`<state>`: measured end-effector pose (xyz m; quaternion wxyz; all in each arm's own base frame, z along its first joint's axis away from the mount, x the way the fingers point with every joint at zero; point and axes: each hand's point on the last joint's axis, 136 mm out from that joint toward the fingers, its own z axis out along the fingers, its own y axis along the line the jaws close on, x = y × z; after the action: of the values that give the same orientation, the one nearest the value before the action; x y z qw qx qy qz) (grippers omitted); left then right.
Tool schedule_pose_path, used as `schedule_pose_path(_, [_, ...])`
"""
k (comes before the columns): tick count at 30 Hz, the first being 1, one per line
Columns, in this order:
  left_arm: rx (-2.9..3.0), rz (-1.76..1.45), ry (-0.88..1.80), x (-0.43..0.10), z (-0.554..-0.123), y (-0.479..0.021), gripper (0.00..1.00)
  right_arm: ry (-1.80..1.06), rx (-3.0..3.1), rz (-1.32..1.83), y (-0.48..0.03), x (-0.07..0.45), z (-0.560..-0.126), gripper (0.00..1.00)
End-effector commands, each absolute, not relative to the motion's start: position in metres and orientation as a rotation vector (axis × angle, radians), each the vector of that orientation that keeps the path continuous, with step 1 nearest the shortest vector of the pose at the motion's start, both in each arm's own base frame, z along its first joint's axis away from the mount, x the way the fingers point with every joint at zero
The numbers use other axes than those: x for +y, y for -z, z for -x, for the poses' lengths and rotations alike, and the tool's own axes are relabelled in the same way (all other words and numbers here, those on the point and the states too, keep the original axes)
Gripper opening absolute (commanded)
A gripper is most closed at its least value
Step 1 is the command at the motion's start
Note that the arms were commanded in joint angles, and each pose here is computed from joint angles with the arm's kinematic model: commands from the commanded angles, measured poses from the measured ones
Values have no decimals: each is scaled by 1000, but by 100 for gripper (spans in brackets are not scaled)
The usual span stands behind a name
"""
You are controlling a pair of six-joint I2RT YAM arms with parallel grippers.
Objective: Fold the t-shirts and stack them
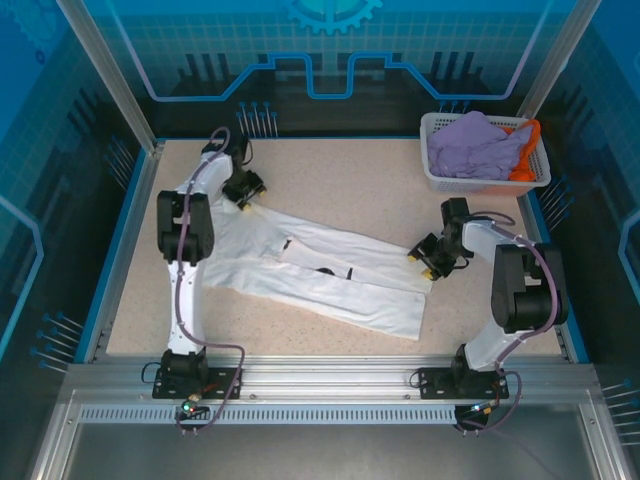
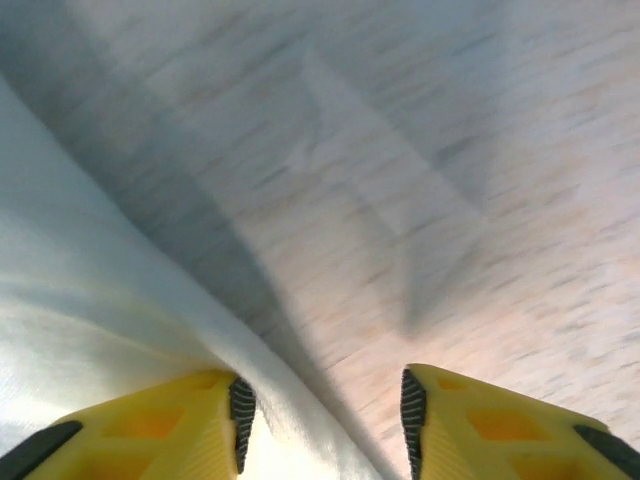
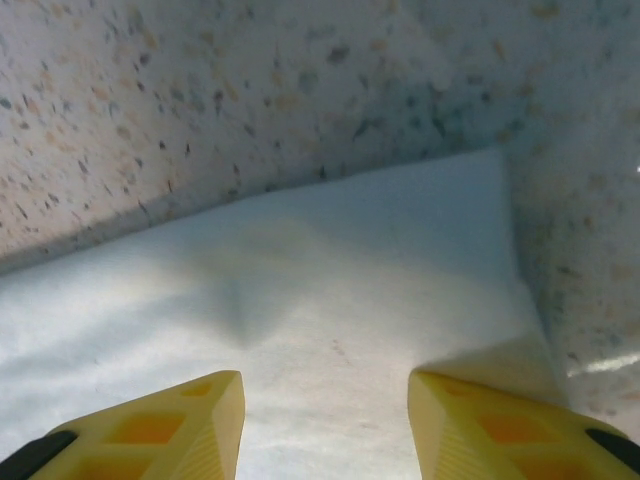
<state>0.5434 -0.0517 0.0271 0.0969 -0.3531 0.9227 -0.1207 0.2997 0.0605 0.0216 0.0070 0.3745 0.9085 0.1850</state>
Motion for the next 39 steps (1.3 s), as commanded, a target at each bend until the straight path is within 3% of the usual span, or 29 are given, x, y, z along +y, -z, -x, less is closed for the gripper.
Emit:
schedule_pose_path(1, [2788,881,406,-83,-567,-25,52,-545,2888,-1220,-27,68,-277,49])
schedule_pose_path(3, [2705,825,422,-90,-590,-50,52,-516,2918,-1235,-24,71,-261,49])
schedule_pose_path(7, [2430,731,381,-86,-616,-156,71,-486,2879,-1161,-41,68,-263,49])
schedule_pose_path(10, [2302,744,423,-79,-612,-207,76,-448,2834,-1060,-56,61,-271,52])
schedule_pose_path(12, [2315,759,419,-74,-600,-214,75,-469,2790,-944,-74,66,-289,53])
schedule_pose_path(13, [2343,769,410,-73,-592,-212,73,-484,2786,-877,-79,72,-294,53])
schedule_pose_path(17, [2531,863,373,-73,-548,-166,49,-560,2824,-564,-87,113,-305,53])
schedule_pose_path(19, [2604,911,355,-71,-524,-140,43,-605,2858,-370,-88,139,-306,52])
schedule_pose_path(26, [2739,1097,182,-36,-461,-61,39,-723,2981,265,-85,222,-262,51])
schedule_pose_path(31, [2803,1023,162,-34,-479,-27,39,-764,3064,372,-63,239,-237,50])
schedule_pose_path(39, [2863,888,383,-85,-549,0,41,-797,3195,297,-31,256,-227,49])
